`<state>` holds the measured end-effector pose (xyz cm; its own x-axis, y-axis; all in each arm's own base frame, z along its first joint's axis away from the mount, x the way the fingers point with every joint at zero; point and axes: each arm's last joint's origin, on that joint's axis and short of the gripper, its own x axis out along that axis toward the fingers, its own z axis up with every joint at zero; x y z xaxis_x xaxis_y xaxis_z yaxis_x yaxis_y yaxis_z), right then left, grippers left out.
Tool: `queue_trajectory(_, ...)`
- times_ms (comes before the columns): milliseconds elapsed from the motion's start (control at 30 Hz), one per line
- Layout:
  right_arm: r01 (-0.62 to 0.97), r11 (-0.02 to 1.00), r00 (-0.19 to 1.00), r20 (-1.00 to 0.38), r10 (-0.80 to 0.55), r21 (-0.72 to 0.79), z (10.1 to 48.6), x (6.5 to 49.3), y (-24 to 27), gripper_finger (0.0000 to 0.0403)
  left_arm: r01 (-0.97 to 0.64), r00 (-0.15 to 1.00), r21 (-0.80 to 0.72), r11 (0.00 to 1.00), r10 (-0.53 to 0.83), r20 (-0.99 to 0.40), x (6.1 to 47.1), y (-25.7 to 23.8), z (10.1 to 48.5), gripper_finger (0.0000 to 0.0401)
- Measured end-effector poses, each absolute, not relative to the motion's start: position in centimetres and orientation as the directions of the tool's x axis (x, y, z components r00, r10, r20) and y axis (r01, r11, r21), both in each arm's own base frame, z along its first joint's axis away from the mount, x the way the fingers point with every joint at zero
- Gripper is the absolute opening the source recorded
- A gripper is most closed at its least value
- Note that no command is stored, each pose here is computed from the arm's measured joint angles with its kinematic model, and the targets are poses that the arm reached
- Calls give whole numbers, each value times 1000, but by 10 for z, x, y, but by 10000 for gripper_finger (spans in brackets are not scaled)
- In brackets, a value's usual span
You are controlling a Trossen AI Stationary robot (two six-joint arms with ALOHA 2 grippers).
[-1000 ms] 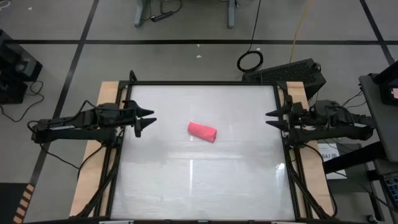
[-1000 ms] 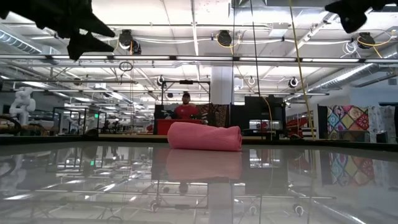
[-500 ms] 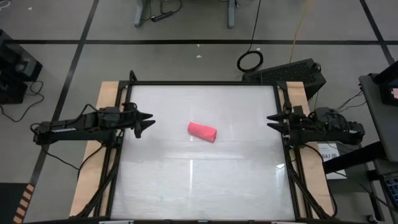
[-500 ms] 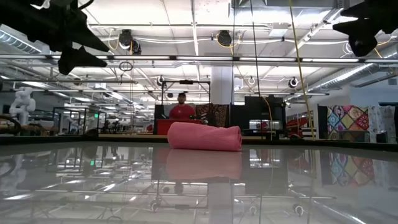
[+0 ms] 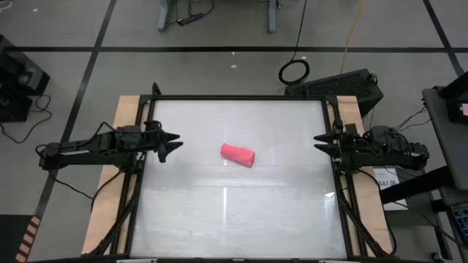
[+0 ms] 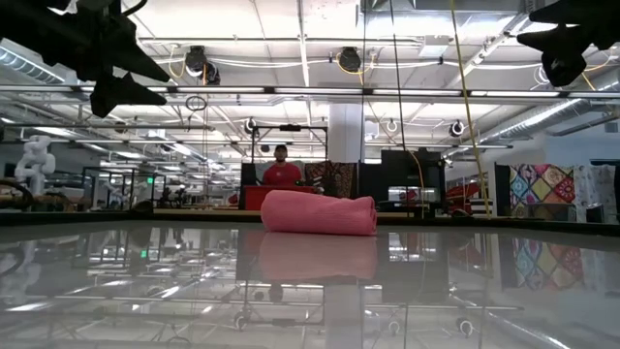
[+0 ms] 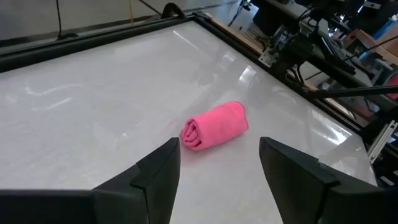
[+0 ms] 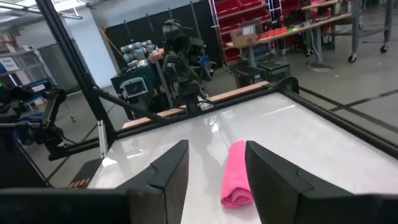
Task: Roll towel
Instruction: Return to Home Position
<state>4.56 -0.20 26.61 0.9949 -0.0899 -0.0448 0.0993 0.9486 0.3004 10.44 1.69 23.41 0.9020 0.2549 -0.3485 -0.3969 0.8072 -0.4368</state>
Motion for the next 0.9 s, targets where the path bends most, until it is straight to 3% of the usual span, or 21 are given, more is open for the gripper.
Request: queue_trajectory(900,108,936,994,-46,-98,334,266,46,-2,148,-395,903,-438,808,253,-348,104,17,234,224)
